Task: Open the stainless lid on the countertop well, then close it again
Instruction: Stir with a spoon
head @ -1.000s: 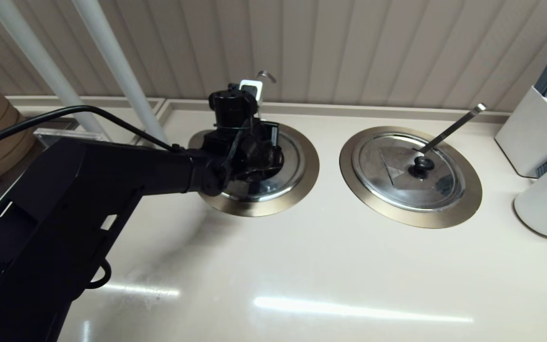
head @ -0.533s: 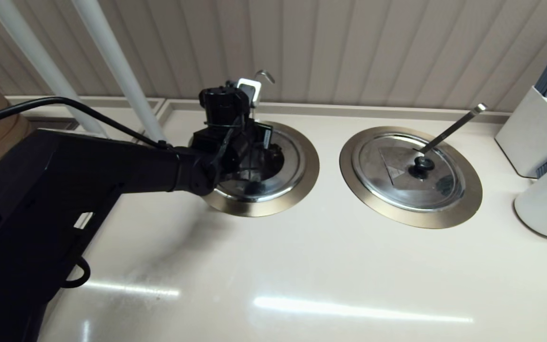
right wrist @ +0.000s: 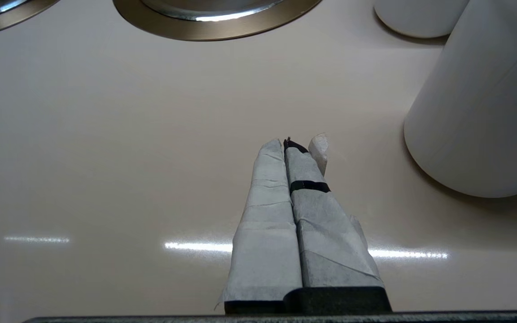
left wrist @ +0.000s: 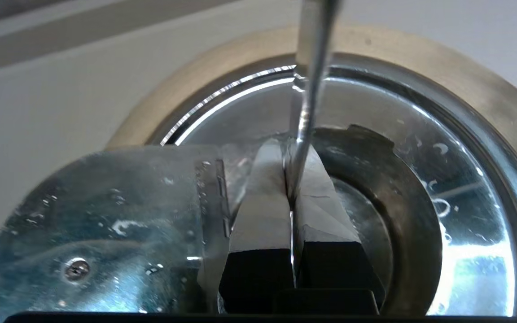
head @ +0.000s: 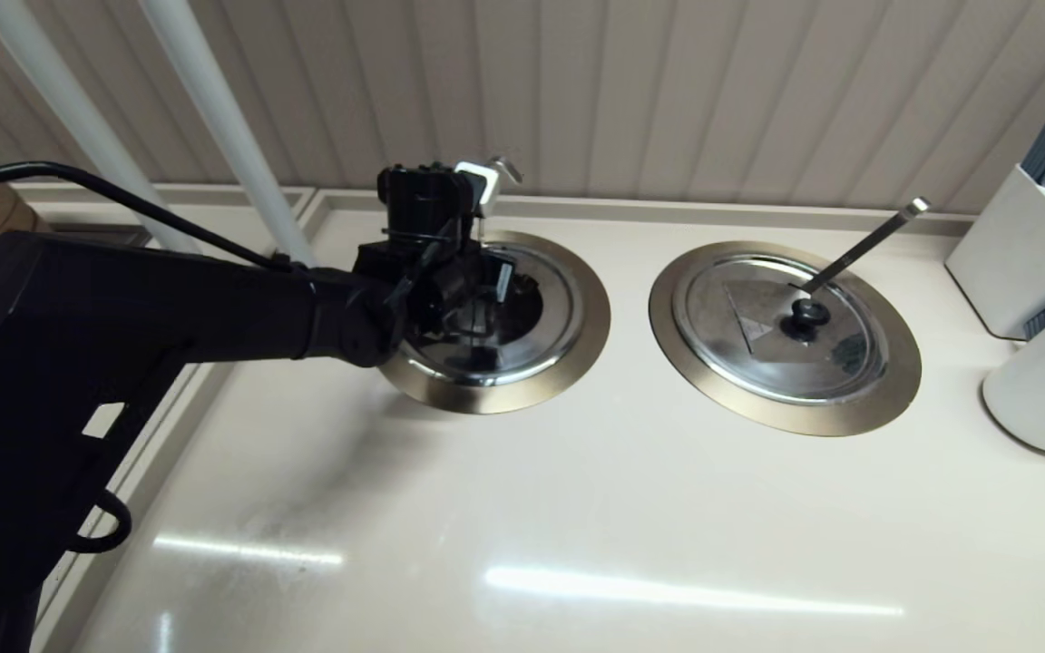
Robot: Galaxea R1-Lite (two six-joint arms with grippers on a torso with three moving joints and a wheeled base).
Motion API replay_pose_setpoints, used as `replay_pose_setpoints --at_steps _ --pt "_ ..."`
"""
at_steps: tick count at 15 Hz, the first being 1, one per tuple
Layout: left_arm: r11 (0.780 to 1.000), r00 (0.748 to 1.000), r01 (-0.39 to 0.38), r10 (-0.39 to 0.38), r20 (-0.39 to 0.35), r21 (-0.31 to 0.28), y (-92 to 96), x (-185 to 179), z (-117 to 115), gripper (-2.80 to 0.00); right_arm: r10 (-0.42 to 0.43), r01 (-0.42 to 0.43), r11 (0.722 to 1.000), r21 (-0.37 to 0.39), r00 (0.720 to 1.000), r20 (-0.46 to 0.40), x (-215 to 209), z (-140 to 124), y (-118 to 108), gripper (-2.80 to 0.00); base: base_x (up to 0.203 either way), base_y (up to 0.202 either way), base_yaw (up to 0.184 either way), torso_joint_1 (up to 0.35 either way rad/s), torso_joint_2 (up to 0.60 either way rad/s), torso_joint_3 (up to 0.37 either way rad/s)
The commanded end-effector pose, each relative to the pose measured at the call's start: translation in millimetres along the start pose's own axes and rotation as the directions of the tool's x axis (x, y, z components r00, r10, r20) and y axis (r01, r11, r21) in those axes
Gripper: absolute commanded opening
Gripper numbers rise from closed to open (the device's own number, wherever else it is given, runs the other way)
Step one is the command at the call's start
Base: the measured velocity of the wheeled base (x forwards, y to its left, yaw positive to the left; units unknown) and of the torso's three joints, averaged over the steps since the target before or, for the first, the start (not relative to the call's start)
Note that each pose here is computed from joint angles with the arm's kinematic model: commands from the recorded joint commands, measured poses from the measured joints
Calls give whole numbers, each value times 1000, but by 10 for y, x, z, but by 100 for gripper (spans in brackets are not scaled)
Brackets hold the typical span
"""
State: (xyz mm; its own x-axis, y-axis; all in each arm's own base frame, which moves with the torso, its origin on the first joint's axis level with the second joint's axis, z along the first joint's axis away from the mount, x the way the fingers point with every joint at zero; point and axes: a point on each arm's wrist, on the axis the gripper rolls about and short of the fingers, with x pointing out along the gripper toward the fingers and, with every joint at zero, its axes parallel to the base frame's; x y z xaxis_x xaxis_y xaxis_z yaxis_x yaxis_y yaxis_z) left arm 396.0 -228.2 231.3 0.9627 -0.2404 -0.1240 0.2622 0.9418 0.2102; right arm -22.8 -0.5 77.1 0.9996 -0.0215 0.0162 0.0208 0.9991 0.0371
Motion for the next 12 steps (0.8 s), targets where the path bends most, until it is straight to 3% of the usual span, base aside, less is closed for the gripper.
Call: replay_pose_setpoints --at_steps 1,5,12 --pt "998 998 56 -57 -7 -38 -21 -46 42 -280 0 0 1000 0 1000 -4 3 -12 0 -280 0 0 0 0 0 0" --pt "985 989 135 -140 -41 -105 -211 73 -90 -280 0 0 1000 0 1000 -4 3 -12 0 -280 0 0 0 0 0 0" --pt "987 994 112 -112 9 -116 -334 393 -142 -280 0 0 1000 0 1000 -4 3 -12 0 -280 0 0 0 0 0 0"
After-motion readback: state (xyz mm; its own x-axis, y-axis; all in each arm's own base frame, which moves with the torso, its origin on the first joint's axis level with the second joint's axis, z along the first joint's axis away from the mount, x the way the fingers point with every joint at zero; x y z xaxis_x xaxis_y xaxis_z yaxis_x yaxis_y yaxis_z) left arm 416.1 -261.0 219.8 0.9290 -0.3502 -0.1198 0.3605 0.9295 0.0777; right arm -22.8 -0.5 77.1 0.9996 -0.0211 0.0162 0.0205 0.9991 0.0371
